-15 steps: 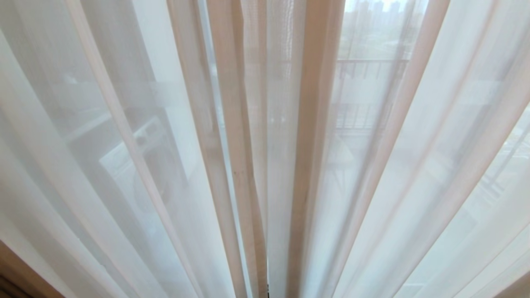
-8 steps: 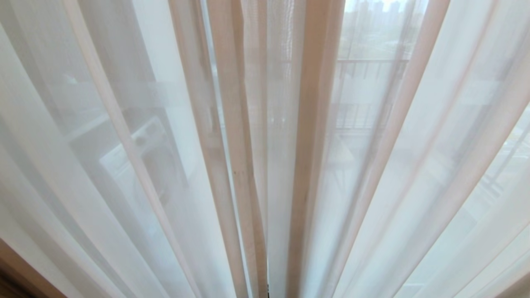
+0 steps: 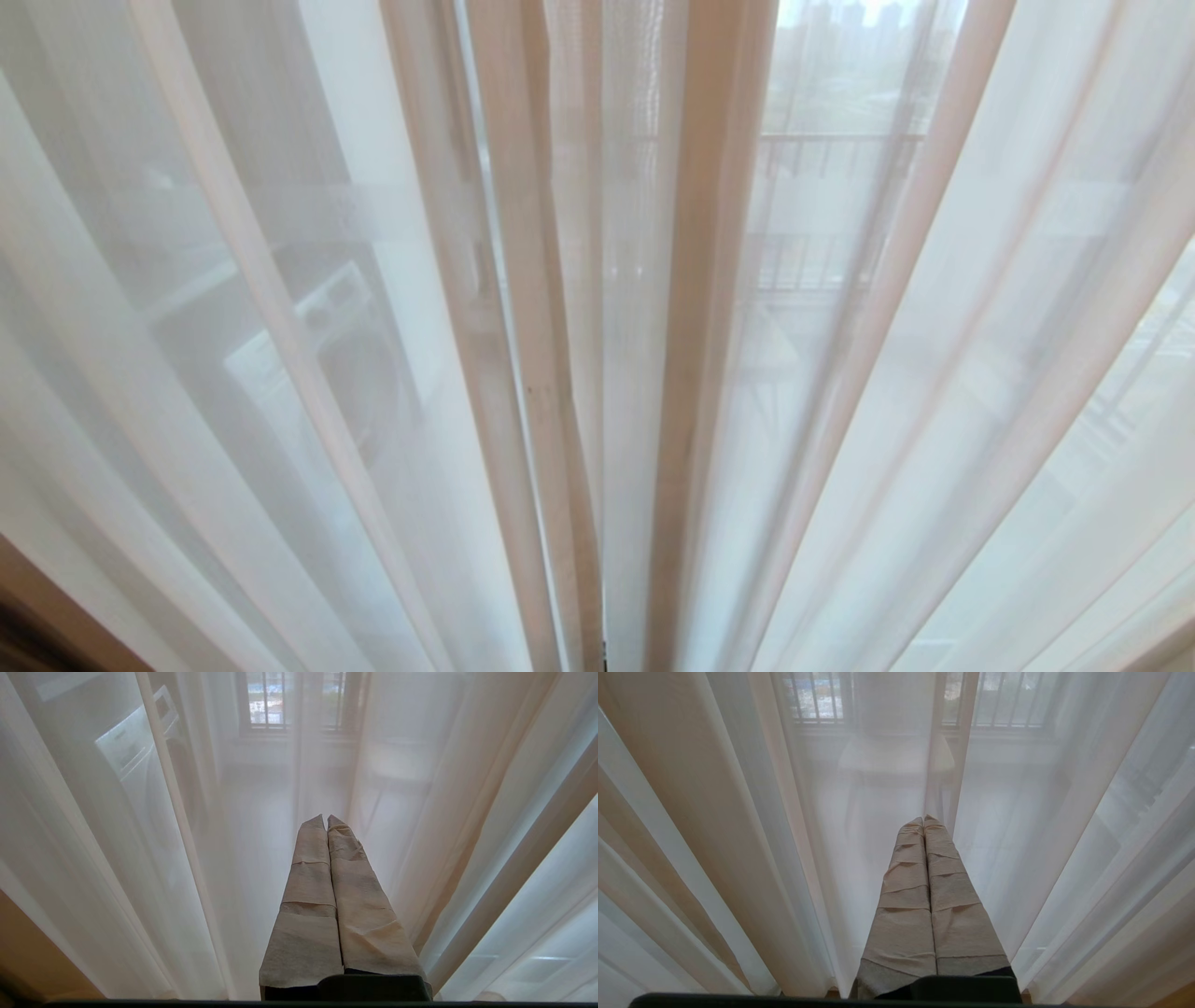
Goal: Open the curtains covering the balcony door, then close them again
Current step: Pull the inner curtains open on both sides
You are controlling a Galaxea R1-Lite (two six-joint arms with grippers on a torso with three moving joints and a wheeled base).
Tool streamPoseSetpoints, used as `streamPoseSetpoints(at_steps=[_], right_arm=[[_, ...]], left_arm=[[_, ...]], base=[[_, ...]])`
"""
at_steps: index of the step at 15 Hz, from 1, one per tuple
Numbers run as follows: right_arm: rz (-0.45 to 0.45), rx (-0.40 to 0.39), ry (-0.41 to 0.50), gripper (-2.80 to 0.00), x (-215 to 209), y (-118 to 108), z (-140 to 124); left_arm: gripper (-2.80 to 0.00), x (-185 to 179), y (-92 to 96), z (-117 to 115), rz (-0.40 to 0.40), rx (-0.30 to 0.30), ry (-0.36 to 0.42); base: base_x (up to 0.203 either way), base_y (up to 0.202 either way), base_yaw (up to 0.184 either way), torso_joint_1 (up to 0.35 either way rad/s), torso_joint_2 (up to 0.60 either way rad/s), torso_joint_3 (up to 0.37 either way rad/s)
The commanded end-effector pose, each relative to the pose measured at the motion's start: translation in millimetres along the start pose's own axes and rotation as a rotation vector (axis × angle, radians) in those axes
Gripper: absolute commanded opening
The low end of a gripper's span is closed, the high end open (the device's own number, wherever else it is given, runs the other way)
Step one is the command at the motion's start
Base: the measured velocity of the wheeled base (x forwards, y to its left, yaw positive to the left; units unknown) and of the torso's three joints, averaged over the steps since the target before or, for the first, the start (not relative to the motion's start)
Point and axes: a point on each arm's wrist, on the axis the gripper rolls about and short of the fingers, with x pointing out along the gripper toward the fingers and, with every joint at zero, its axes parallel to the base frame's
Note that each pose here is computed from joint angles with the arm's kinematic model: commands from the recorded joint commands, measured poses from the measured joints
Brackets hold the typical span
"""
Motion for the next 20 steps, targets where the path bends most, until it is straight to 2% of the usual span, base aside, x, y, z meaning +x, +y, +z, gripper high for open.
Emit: streamPoseSetpoints(at_steps=[1,15,17,20], right_arm=[[-0.001,0.0,0.0,-2.8,0.0,0.0,0.0],[-0.001,0.0,0.0,-2.8,0.0,0.0,0.0],[-0.001,0.0,0.0,-2.8,0.0,0.0,0.0],[0.0,0.0,0.0,-2.8,0.0,0.0,0.0]], left_arm=[[-2.8,0.0,0.0,0.0,0.0,0.0,0.0],[-2.8,0.0,0.0,0.1,0.0,0.002,-0.002],[-2.8,-0.1,-0.1,0.7,-0.003,0.031,-0.005],[-2.8,-5.7,-1.2,13.9,-0.029,0.041,-0.02]], base=[[0.0,0.0,0.0,0.0,0.0,0.0],[0.0,0.0,0.0,0.0,0.0,0.0],[0.0,0.0,0.0,0.0,0.0,0.0],[0.0,0.0,0.0,0.0,0.0,0.0]])
